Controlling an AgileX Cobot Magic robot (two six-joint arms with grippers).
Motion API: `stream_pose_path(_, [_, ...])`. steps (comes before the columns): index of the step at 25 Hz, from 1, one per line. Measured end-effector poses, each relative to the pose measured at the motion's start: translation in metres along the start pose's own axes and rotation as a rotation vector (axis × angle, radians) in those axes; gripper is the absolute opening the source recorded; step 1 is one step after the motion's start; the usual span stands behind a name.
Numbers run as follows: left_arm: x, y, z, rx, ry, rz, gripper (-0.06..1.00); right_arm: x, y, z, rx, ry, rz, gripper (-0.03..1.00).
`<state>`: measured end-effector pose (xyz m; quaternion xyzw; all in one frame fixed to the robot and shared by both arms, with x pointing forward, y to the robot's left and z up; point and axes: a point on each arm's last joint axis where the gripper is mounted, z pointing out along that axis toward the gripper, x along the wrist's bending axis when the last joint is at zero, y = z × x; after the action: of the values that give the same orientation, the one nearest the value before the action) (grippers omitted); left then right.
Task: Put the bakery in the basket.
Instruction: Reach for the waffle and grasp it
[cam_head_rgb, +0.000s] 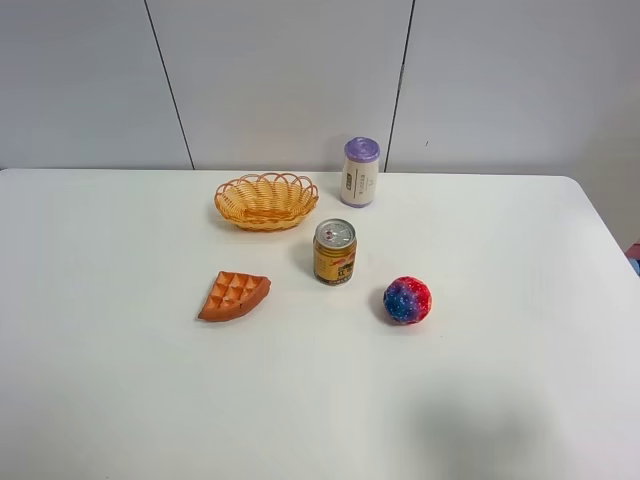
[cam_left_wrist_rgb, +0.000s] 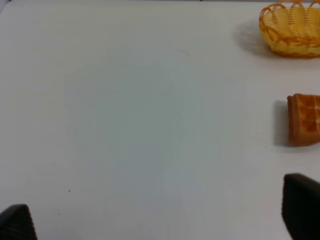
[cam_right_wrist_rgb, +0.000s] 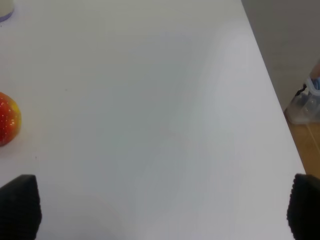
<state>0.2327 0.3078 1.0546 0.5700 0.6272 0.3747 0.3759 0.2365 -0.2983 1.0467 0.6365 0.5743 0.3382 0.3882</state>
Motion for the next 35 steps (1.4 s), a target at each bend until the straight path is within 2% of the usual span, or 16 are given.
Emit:
stream_pose_path(29, [0.0,0.0,0.0,0.0,0.0,0.0,1.0,0.0,0.0,0.0,0.0,0.0,0.0,0.99])
stream_pose_path(32, [-0.001,0.004,0.009,0.061,0.001,0.002,1.0,0.0,0.0,0.0,0.0,0.0,0.0,0.99])
stream_pose_path(35, [-0.004,0.012,0.03,0.208,0.005,0.007,1.0,0.0,0.0,0.0,0.0,0.0,0.0,0.99])
